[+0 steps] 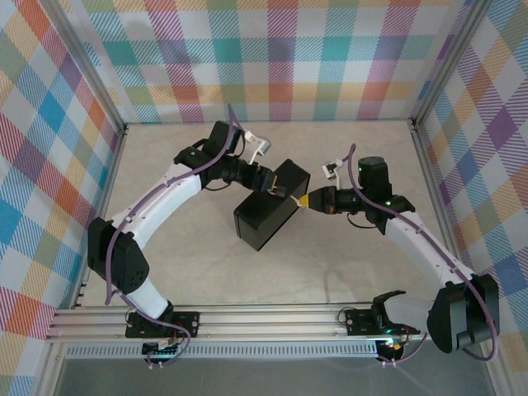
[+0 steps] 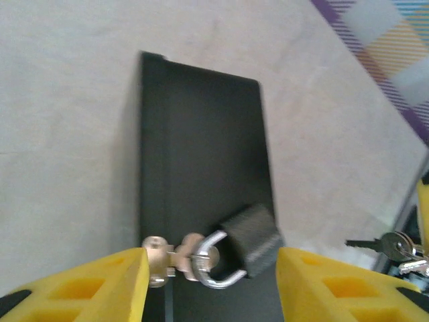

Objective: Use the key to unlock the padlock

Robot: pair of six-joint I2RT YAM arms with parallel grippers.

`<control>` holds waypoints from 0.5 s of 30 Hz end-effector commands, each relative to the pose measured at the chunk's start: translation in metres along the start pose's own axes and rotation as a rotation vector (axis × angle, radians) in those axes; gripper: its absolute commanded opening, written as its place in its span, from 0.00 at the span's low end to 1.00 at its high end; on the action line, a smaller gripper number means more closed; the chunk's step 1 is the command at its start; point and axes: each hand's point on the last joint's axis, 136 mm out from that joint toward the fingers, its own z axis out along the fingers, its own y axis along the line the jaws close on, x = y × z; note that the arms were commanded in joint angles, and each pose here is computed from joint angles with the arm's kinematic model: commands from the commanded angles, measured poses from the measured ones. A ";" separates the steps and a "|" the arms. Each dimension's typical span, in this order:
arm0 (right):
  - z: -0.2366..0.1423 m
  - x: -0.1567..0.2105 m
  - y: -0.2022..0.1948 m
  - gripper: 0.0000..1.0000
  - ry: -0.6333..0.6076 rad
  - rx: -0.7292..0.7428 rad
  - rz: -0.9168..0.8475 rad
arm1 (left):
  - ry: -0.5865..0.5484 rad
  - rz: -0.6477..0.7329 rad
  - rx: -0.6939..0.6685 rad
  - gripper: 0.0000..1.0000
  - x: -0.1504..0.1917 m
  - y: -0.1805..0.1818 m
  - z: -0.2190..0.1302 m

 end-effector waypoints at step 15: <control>0.006 -0.010 -0.007 0.00 0.063 -0.003 0.035 | -0.060 0.858 0.279 0.59 0.012 -0.042 -0.002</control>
